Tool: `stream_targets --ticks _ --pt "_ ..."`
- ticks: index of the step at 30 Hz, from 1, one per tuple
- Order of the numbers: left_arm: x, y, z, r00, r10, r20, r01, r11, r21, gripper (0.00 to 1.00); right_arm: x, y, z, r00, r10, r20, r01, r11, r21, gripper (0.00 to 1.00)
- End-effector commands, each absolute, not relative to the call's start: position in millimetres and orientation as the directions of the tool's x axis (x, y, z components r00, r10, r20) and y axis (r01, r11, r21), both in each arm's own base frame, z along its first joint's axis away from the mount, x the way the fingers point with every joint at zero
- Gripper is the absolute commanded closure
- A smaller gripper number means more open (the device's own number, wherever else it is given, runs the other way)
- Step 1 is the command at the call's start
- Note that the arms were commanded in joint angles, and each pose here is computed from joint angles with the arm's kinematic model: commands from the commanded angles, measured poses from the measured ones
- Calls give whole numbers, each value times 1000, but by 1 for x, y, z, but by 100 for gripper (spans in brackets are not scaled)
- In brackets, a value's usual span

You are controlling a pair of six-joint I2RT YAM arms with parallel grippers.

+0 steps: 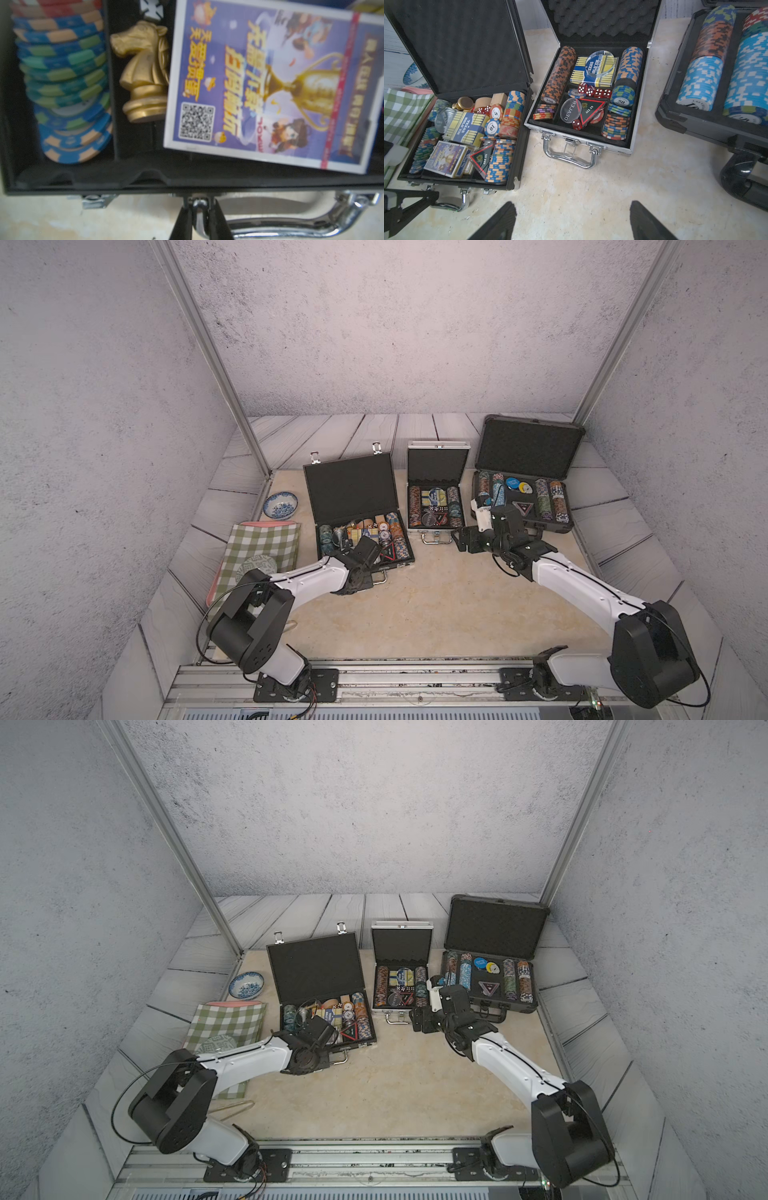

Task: Close the poker set cases
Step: Move the poker set case to the center of the board, then close the lid of the poker set case.

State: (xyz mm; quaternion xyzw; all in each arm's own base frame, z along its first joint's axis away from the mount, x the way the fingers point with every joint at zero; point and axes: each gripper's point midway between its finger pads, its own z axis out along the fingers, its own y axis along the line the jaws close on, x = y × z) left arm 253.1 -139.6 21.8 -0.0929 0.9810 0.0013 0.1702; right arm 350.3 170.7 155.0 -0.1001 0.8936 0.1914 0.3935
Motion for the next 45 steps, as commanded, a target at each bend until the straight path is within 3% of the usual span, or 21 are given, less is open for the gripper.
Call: stream_targets --ticks 1,5,14,19,24,32,45 --pt "219 -130 18 -958 -150 -243 -162 986 28 85 355 177 156 -670 -20 -742 -337 899 279 12" --pt "212 -125 19 -955 -170 -244 -186 982 44 84 355 179 156 -670 -20 -742 -340 897 283 12" --pt "226 -115 49 -930 -172 -324 -214 972 96 57 353 180 154 -671 -31 -740 -346 897 276 12" --pt "244 -117 79 -911 -132 -390 -187 977 106 50 351 179 153 -674 -33 -738 -344 898 275 12" --pt "273 -119 118 -855 -116 -506 -176 982 72 48 350 179 154 -672 -36 -740 -346 898 271 12" --pt "341 -92 163 -781 -269 -563 -279 958 -71 48 350 182 155 -674 -28 -738 -348 894 283 12" --pt "431 -38 177 -724 -245 -644 -340 940 25 63 352 189 144 -692 -42 -721 -347 895 280 14"
